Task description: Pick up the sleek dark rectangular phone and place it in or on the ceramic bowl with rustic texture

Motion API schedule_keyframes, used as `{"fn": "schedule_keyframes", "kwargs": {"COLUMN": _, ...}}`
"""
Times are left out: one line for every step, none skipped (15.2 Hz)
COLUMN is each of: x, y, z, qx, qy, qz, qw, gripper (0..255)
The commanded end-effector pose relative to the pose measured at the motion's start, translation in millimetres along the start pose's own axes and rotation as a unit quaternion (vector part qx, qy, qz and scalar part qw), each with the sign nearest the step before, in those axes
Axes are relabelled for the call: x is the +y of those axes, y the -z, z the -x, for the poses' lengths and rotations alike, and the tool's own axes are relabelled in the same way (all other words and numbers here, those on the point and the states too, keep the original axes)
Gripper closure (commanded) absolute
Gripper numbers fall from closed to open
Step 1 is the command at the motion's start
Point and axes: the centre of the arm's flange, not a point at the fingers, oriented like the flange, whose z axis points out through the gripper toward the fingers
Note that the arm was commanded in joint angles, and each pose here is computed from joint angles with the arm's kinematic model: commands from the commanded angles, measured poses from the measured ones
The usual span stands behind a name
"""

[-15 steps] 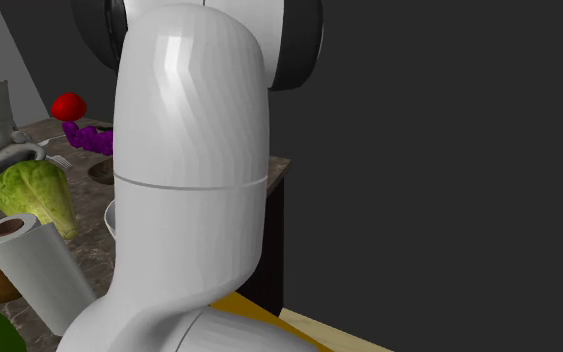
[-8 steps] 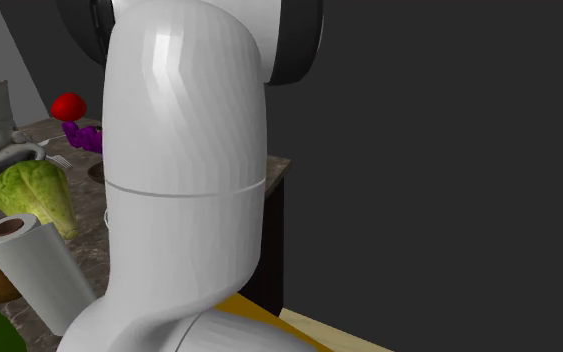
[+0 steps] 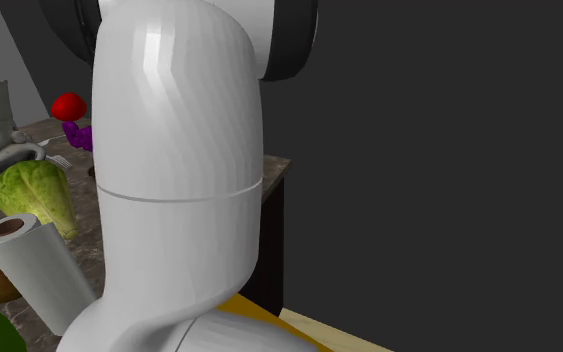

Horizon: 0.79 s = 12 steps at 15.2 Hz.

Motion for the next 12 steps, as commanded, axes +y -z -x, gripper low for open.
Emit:
{"fn": "schedule_keyframes", "kwargs": {"x": -20, "y": 3, "z": 12, "qx": 0.0, "qy": 0.0, "qz": 0.0, "qw": 1.0, "gripper": 255}}
{"fn": "schedule_keyframes", "kwargs": {"x": -32, "y": 5, "z": 18, "qx": 0.0, "qy": 0.0, "qz": 0.0, "qw": 1.0, "gripper": 255}}
{"fn": "schedule_keyframes", "kwargs": {"x": -44, "y": 6, "z": 24, "qx": 0.0, "qy": 0.0, "qz": 0.0, "qw": 1.0, "gripper": 255}}
{"fn": "schedule_keyframes", "kwargs": {"x": -55, "y": 8, "z": 30, "qx": 0.0, "qy": 0.0, "qz": 0.0, "qw": 1.0, "gripper": 255}}
{"fn": "schedule_keyframes", "kwargs": {"x": -67, "y": 10, "z": 36, "qx": 0.0, "qy": 0.0, "qz": 0.0, "qw": 1.0, "gripper": 255}}
{"fn": "schedule_keyframes", "kwargs": {"x": -79, "y": 11, "z": 42, "qx": 0.0, "qy": 0.0, "qz": 0.0, "qw": 1.0, "gripper": 255}}
{"fn": "schedule_keyframes", "kwargs": {"x": -90, "y": 13, "z": 48, "qx": 0.0, "qy": 0.0, "qz": 0.0, "qw": 1.0, "gripper": 255}}
{"fn": "schedule_keyframes", "kwargs": {"x": -102, "y": 14, "z": 54, "qx": 0.0, "qy": 0.0, "qz": 0.0, "qw": 1.0, "gripper": 255}}
{"fn": "schedule_keyframes", "kwargs": {"x": -114, "y": 16, "z": 60, "qx": 0.0, "qy": 0.0, "qz": 0.0, "qw": 1.0, "gripper": 255}}
{"fn": "schedule_keyframes", "kwargs": {"x": -125, "y": 18, "z": 66, "qx": 0.0, "qy": 0.0, "qz": 0.0, "qw": 1.0, "gripper": 255}}
{"fn": "schedule_keyframes", "kwargs": {"x": -137, "y": 19, "z": 72, "qx": 0.0, "qy": 0.0, "qz": 0.0, "qw": 1.0, "gripper": 255}}
{"fn": "schedule_keyframes", "kwargs": {"x": -148, "y": 21, "z": 78, "qx": 0.0, "qy": 0.0, "qz": 0.0, "qw": 1.0, "gripper": 255}}
